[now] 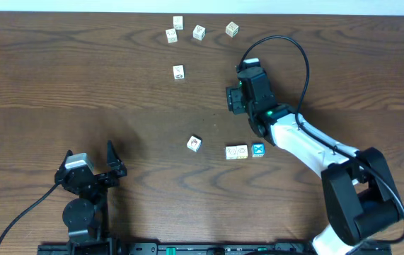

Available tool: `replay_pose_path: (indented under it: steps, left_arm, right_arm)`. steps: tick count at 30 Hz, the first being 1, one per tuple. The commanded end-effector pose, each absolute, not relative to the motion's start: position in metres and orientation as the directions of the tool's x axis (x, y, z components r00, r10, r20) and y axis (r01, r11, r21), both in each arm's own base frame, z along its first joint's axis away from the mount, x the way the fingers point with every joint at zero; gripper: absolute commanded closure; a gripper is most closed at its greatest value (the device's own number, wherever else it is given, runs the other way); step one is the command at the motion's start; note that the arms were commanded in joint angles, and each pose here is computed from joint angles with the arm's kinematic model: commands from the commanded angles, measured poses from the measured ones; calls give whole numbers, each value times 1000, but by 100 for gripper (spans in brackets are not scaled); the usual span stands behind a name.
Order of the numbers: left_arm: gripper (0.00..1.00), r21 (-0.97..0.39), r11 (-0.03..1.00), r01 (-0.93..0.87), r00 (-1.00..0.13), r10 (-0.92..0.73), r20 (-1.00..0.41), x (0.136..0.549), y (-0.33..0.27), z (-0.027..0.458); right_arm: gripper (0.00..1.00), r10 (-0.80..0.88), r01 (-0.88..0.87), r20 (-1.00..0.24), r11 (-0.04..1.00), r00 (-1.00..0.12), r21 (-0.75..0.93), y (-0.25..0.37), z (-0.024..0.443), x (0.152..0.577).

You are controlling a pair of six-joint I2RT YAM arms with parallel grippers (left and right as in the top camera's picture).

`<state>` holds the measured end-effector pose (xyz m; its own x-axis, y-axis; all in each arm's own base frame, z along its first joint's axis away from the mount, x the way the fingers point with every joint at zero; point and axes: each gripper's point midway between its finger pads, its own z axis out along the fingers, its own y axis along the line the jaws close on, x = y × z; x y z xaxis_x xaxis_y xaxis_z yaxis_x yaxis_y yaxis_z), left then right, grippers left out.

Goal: Lift 5 blocks
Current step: 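Lower the right gripper and grasp the W block, then carry the W block down and place it right of the X block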

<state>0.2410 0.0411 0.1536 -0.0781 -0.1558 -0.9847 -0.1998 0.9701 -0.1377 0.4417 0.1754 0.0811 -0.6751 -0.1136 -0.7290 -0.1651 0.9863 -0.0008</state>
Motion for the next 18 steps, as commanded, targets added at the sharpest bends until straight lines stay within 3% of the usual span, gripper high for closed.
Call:
replay_pose_path:
  steps: [1,7,18]
  left_arm:
    - [2,-132,965,-227,-124,-163,-979,240,45,136]
    - [2,-132,965,-227,-124,-163,-979,240,45,136]
    - [2,-132,965,-227,-124,-163,-979,240,45,136]
  right_arm:
    - [27,-121,-176,-687,984,-717,11,164,54,447]
    - [37,-140,-181,-644,984,-752,-3,158,27,446]
    - [42,-160,-220,-664,976,-730,7,170,32,449]
